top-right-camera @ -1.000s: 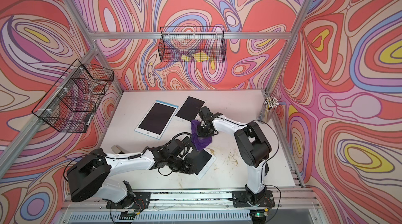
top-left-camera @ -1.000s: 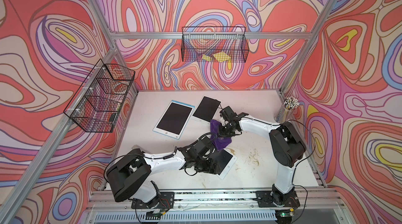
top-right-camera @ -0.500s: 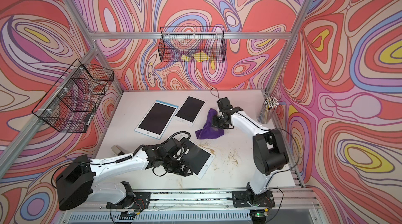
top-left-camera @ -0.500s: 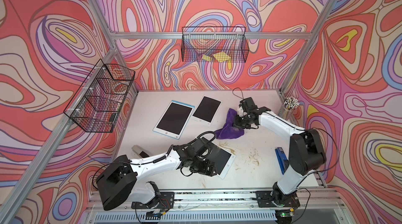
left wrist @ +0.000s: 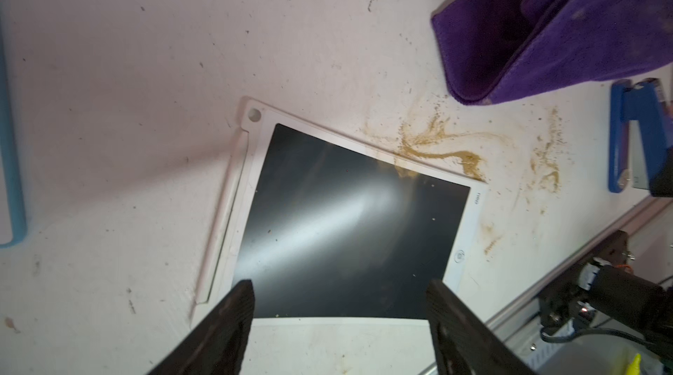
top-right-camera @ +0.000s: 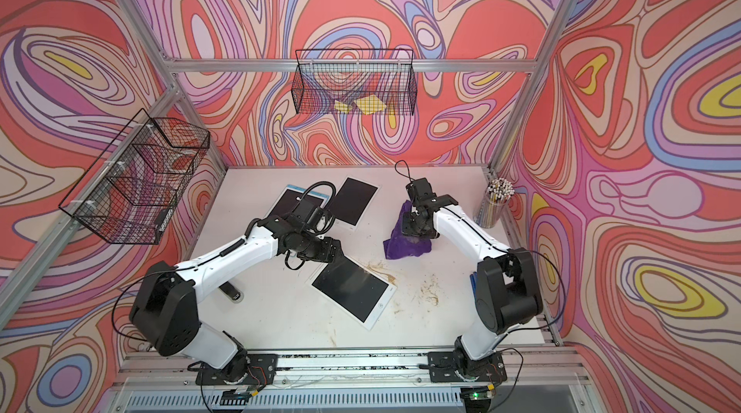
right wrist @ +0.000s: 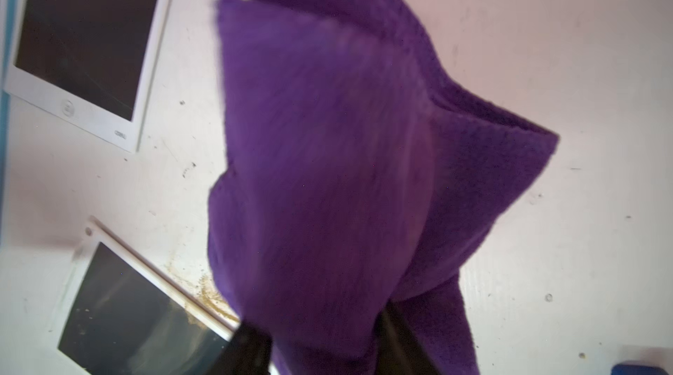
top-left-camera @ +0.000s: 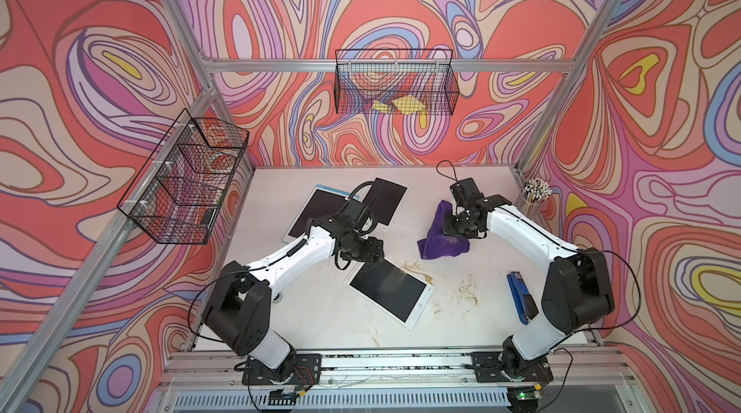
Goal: Wipe the drawing tablet
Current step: Place the cleaning item at the center of the board, then adjust the cleaning item at the center of the board.
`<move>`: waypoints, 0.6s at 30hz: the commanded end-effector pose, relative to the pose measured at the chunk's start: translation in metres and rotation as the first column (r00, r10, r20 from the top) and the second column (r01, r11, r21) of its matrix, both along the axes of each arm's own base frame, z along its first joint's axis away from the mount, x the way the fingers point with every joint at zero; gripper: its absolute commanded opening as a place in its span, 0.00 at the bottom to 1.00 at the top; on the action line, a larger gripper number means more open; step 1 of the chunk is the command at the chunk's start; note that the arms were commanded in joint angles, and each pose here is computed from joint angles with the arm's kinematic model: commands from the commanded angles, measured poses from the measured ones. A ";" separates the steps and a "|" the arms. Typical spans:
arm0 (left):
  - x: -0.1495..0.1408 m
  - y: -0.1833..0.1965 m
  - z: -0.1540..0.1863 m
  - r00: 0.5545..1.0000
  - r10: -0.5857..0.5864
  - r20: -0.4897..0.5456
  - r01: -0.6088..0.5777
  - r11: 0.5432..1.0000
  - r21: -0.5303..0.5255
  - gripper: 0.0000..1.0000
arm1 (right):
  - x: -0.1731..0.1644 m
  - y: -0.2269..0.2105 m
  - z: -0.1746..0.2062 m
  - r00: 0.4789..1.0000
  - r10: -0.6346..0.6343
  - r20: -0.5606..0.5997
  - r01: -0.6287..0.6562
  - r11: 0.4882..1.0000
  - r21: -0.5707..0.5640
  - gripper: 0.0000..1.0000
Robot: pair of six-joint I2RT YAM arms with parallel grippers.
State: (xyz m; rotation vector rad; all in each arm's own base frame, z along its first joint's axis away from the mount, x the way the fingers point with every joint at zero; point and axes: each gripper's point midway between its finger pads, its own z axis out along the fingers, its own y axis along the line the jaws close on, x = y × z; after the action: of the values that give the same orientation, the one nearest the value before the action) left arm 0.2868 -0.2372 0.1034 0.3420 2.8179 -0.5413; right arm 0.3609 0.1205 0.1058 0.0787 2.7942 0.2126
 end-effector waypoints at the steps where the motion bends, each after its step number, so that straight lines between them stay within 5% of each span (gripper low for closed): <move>1: 0.003 0.013 -0.019 0.999 -0.053 -0.007 0.053 0.994 0.094 0.71 | -0.004 0.006 0.001 0.998 0.056 0.017 -0.056 0.998 0.014 0.77; 6: 0.004 0.014 -0.028 0.997 -0.078 -0.010 0.078 0.991 0.107 0.73 | -0.015 0.002 0.022 0.989 0.120 0.085 -0.117 0.992 -0.039 0.98; 18: 0.005 0.033 -0.038 0.985 -0.140 -0.104 0.157 0.971 0.182 0.76 | -0.015 0.000 -0.075 0.993 0.063 -0.105 -0.082 0.978 -0.193 0.97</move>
State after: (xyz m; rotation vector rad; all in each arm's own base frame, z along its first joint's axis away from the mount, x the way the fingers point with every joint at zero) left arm 0.2955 -0.2165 0.0712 0.5199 2.9003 -0.3738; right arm 0.3461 0.1309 0.0549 -0.1187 2.8735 0.0463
